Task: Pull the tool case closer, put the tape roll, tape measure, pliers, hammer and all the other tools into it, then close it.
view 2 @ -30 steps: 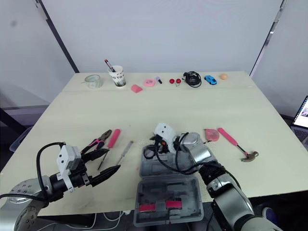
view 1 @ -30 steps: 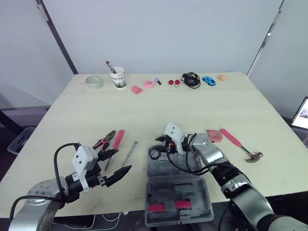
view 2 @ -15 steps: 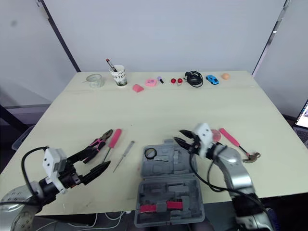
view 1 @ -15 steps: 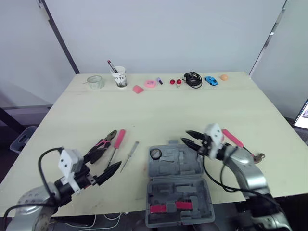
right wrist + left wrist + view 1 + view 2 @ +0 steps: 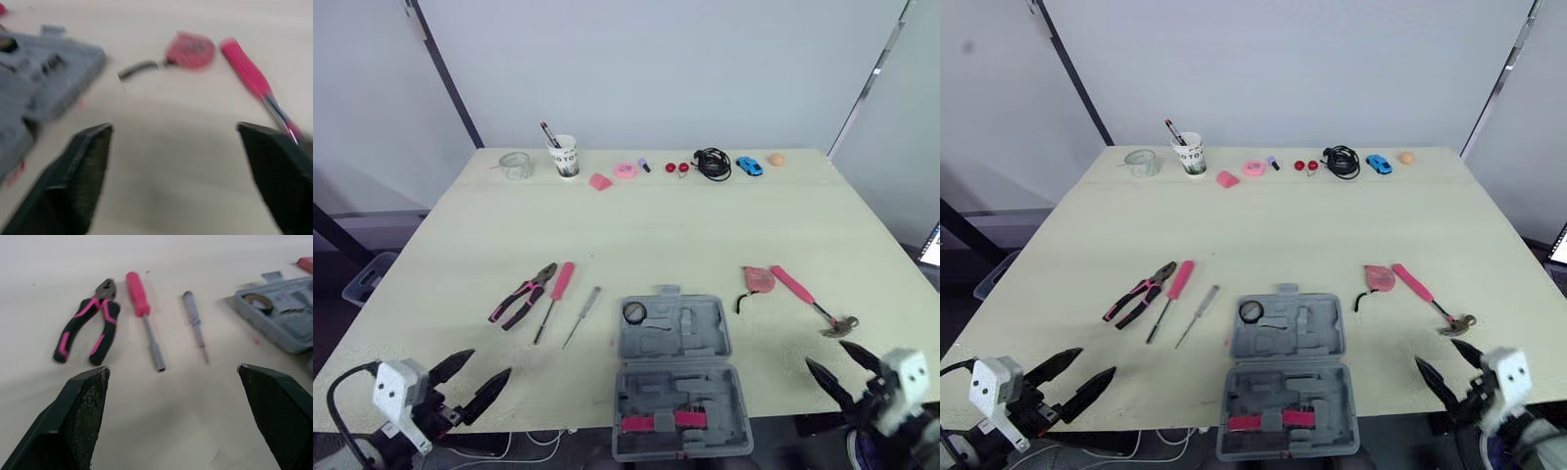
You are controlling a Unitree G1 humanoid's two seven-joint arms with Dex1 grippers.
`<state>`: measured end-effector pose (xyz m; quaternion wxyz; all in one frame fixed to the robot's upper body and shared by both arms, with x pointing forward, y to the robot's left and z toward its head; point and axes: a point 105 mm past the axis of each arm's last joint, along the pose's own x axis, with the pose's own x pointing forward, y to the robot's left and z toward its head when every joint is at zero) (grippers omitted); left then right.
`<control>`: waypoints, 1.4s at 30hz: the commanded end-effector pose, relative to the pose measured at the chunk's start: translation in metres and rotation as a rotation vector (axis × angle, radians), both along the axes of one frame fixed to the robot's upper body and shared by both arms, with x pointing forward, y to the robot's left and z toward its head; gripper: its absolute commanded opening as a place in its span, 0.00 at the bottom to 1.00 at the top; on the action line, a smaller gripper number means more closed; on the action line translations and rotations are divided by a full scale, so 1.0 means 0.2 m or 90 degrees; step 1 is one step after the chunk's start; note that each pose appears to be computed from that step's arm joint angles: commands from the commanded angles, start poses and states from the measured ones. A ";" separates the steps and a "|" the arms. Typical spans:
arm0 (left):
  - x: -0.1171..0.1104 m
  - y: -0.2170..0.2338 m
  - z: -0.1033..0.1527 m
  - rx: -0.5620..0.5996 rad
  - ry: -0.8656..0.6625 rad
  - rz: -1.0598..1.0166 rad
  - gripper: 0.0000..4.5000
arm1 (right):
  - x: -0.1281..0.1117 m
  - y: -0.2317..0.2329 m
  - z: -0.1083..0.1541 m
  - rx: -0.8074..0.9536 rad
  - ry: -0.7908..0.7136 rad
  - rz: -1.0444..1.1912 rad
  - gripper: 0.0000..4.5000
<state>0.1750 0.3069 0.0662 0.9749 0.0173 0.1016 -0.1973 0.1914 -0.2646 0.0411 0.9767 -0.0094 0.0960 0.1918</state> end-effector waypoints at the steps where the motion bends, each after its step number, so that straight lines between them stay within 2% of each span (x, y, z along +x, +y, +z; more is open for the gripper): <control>1: -0.04 0.06 0.02 0.014 -0.009 0.023 1.00 | -0.07 -0.05 0.05 -0.007 -0.034 -0.029 0.98; 7: -0.09 0.11 -0.02 0.018 0.009 0.037 1.00 | -0.16 -0.13 0.04 -0.007 -0.022 -0.076 0.98; 12: -0.06 0.07 0.00 0.022 0.001 0.003 1.00 | -0.10 -0.11 0.05 -0.013 -0.029 -0.065 0.98; 15: -0.02 -0.02 0.05 0.005 0.000 -0.069 1.00 | -0.01 -0.08 0.08 -0.008 -0.043 -0.062 0.98; 19: 0.03 -0.12 0.10 0.033 -0.010 -0.149 1.00 | 0.10 -0.02 0.08 -0.032 -0.033 -0.058 0.98; 23: 0.14 -0.30 0.21 0.026 -0.055 -0.239 1.00 | 0.30 0.13 0.15 -0.018 -0.043 -0.067 0.98; 26: 0.19 -0.39 0.27 0.007 -0.074 -0.284 1.00 | 0.40 0.21 0.16 -0.019 -0.038 -0.079 0.98; 37: 0.25 -0.60 0.40 0.028 -0.096 -0.430 1.00 | 0.62 0.46 0.16 0.002 -0.020 -0.114 0.98; 42: 0.27 -0.70 0.46 0.048 -0.109 -0.501 1.00 | 0.73 0.46 0.11 0.013 0.000 -0.218 0.98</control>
